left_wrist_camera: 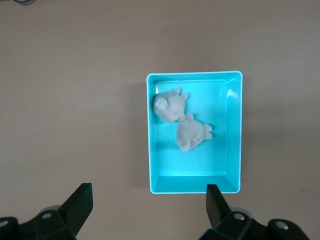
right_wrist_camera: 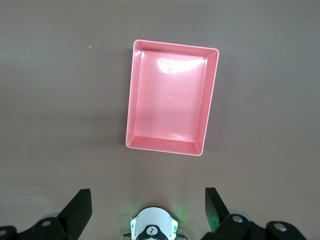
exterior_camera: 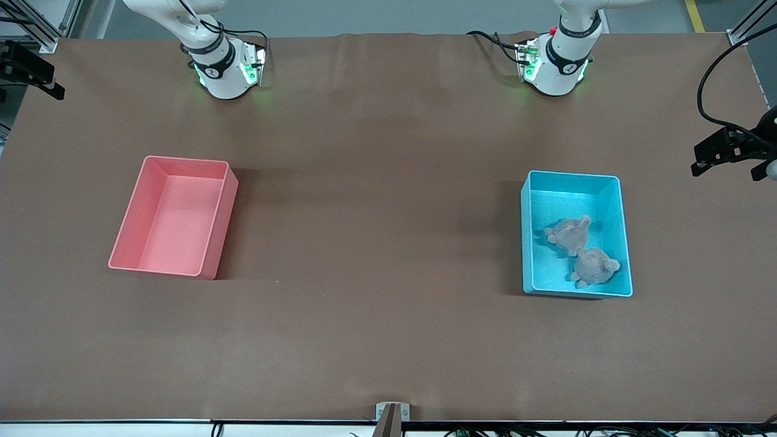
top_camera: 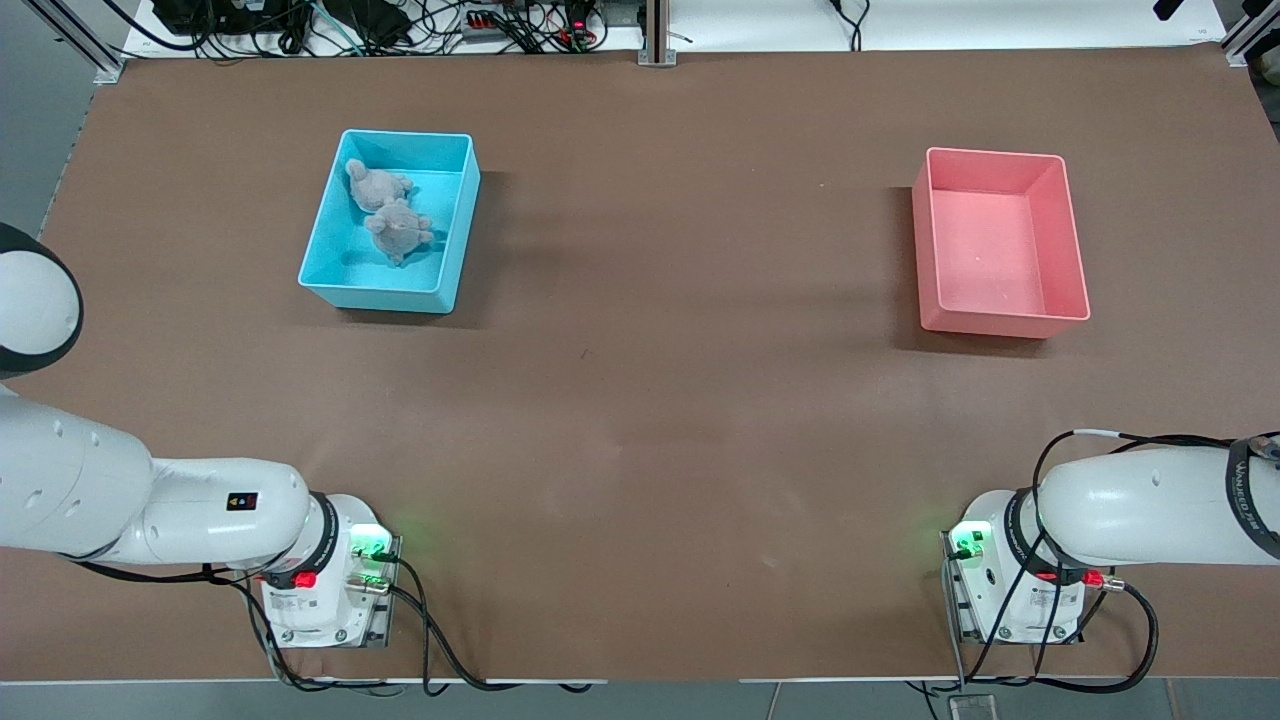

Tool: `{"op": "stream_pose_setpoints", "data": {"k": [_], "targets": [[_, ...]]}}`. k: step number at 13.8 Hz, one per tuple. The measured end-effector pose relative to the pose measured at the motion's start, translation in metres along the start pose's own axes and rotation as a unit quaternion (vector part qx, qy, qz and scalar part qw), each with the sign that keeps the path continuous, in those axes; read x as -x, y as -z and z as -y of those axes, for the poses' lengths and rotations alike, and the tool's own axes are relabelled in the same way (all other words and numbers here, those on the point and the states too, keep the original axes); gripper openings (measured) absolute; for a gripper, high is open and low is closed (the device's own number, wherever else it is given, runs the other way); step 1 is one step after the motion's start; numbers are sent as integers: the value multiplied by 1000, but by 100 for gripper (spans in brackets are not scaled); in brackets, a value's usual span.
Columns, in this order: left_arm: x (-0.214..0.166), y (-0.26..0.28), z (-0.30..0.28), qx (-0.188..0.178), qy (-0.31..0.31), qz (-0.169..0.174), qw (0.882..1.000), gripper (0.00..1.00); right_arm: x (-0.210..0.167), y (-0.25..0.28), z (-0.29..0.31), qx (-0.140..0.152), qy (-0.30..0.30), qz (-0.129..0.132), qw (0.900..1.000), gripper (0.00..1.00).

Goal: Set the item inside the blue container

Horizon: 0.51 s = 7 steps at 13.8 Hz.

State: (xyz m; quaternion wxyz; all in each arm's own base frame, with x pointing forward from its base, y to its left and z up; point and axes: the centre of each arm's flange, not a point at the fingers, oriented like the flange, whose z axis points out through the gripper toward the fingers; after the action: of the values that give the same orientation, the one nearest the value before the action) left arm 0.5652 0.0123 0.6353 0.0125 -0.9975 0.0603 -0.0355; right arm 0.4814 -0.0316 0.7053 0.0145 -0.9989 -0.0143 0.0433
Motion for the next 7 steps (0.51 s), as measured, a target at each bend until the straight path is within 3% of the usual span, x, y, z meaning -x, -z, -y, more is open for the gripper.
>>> {"op": "stream_pose_setpoints", "data": {"k": [7], "targets": [[0,7,2,-1,1,-7,1000,100,0,0,0,0,1,1,1000,100]]}}
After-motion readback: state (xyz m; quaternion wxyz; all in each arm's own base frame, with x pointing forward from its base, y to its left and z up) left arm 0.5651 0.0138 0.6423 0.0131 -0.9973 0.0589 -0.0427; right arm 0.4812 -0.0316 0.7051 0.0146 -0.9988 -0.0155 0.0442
